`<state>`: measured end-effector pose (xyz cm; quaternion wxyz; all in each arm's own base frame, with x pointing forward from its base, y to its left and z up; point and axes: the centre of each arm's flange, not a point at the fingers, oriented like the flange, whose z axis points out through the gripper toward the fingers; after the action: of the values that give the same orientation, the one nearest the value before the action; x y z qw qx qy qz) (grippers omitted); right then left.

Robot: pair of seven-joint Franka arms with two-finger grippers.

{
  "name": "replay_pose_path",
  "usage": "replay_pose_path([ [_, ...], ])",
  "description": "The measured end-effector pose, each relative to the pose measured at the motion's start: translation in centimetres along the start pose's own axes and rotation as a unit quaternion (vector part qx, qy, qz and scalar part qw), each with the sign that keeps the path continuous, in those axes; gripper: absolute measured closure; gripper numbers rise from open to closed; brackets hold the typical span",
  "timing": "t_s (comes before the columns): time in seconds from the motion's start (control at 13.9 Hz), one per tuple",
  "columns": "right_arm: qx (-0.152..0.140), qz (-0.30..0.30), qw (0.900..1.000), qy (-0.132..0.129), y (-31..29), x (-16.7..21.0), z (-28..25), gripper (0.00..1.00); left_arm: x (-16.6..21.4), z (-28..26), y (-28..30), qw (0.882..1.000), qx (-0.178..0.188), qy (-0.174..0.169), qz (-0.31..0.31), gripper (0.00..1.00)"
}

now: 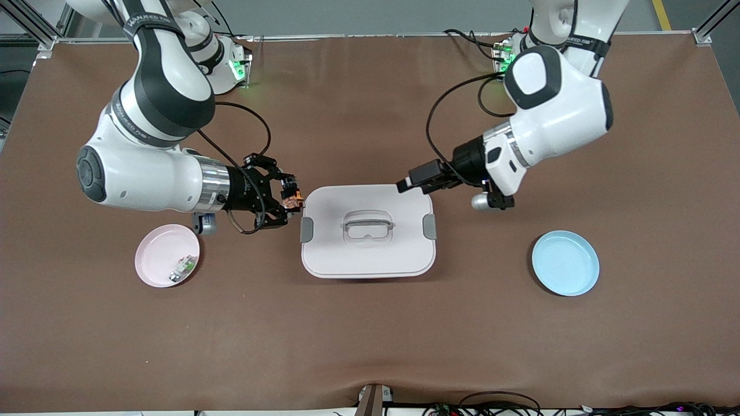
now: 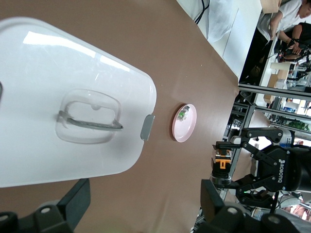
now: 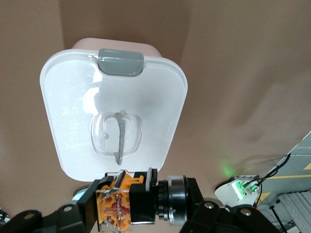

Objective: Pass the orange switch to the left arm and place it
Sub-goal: 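Carry the switch over the box toward the approaching left gripper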

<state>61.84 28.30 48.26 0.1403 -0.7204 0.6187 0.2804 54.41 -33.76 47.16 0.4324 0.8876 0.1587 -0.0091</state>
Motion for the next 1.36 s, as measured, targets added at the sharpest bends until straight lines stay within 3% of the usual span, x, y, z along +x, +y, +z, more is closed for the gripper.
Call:
replay_pose_path([
  [0.72, 0.007, 0.015, 1.0, -0.002, -0.7, -4.1, 3.1, 0.27, -5.2, 5.6, 1.9, 0.999, -0.009, 0.021, -0.045, 0.0],
  [1.01, 0.018, 0.015, 1.0, -0.002, -1.1, -5.1, 4.7, 0.27, -5.5, 5.9, 2.0, 0.998, -0.012, 0.027, -0.057, 0.0],
  [1.36, 0.009, 0.01, 1.0, -0.008, -0.5, -6.8, 6.1, 0.27, -5.7, 7.1, 1.8, 0.997, -0.017, 0.039, -0.066, 0.0],
])
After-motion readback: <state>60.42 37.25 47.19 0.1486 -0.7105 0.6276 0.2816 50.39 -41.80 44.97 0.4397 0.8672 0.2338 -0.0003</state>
